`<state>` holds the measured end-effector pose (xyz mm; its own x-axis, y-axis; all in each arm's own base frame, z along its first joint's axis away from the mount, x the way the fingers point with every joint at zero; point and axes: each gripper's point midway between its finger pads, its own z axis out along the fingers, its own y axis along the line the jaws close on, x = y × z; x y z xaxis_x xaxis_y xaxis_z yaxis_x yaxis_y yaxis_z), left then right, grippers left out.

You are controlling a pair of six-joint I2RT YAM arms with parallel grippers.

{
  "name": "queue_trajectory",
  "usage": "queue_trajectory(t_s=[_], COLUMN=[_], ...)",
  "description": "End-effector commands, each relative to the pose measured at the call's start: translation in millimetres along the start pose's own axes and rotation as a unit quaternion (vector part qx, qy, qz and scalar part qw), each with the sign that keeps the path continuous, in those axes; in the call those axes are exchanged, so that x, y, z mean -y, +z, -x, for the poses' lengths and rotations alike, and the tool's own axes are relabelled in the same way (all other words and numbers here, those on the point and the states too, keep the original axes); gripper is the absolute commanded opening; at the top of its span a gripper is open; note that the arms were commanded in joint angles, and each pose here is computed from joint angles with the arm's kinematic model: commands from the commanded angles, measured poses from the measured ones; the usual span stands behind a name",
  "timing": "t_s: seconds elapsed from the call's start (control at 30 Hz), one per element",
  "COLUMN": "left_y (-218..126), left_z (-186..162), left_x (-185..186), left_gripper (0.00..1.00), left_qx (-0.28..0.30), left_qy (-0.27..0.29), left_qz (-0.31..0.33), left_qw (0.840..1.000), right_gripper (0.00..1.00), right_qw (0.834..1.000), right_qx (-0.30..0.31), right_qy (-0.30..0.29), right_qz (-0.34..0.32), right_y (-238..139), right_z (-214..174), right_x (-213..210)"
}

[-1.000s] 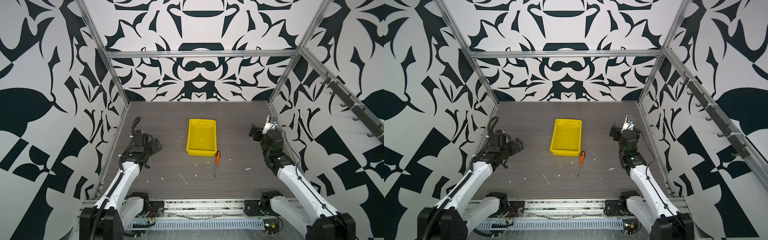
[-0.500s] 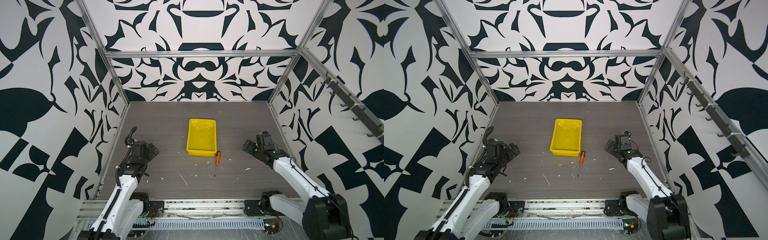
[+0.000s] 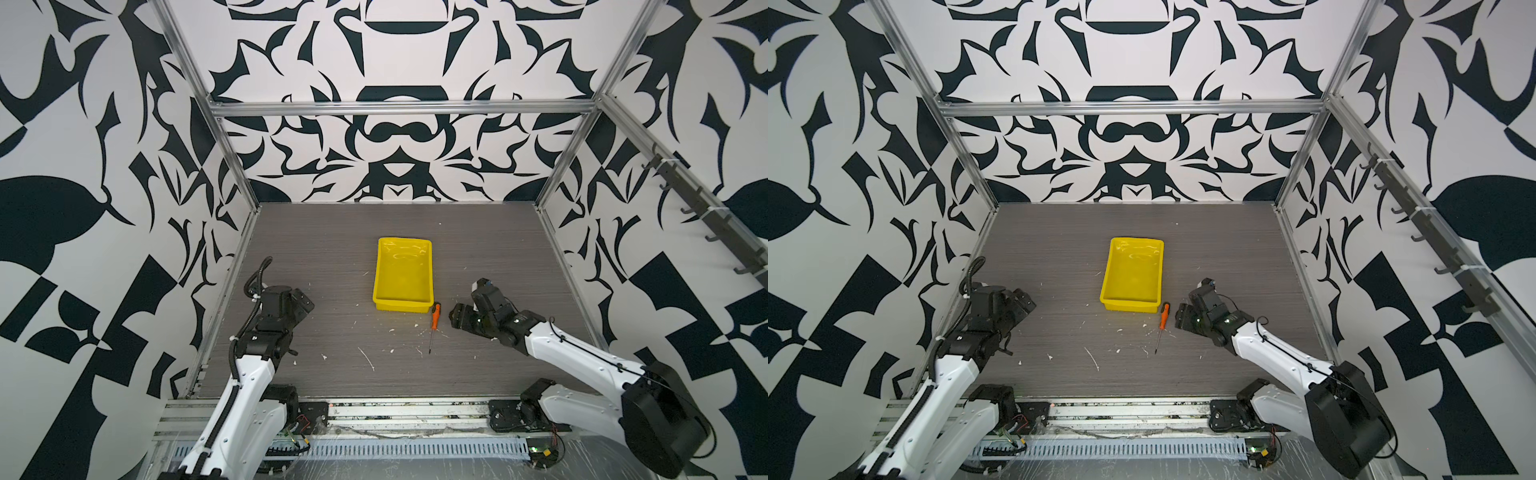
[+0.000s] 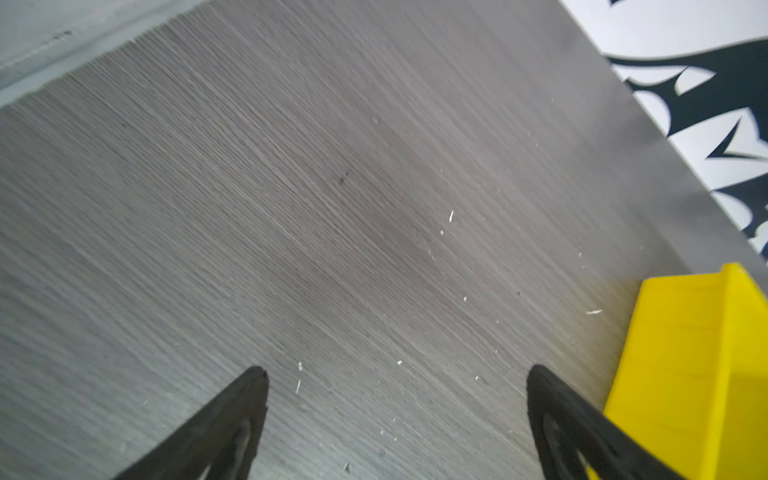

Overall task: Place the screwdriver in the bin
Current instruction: 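Move the right gripper toward the orange screwdriver handle beside the yellow bin, then close the right gripper on the orange screwdriver handle and lift it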

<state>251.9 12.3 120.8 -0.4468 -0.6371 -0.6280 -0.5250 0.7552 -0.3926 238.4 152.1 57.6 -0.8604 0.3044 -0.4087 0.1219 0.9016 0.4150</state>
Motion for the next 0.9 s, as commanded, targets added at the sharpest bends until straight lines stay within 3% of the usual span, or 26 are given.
queue_trajectory(t_s=[0.0, 0.2, 0.6, 0.73, 0.87], left_y=[-4, -15, -19, -18, -15], left_z=[3, 11, 5, 5, 5], left_x=[-23, -40, -34, -31, -30], left_gripper=[1.00, 1.00, 1.00, 1.00, 1.00], left_qx=[0.027, 0.061, 0.077, 0.079, 0.078], left_qy=[-0.020, -0.045, -0.063, -0.061, -0.058], left_qz=[0.047, 0.076, 0.019, 0.007, 0.007], left_qw=[0.998, 0.994, 0.995, 0.995, 0.995], right_gripper=[0.73, 0.66, 0.60, 0.49, 0.46], right_qw=[0.999, 0.999, 1.000, 0.998, 0.997], right_qx=[0.040, 0.036, 0.016, 0.020, 0.025], right_qy=[0.021, 0.008, -0.017, -0.032, -0.032], right_qz=[-0.004, -0.027, -0.020, -0.052, -0.069], right_y=[2, 11, 32, 45, 48], right_z=[5, 2, -9, -6, -7], right_x=[-4, -14, -49, -47, -44])
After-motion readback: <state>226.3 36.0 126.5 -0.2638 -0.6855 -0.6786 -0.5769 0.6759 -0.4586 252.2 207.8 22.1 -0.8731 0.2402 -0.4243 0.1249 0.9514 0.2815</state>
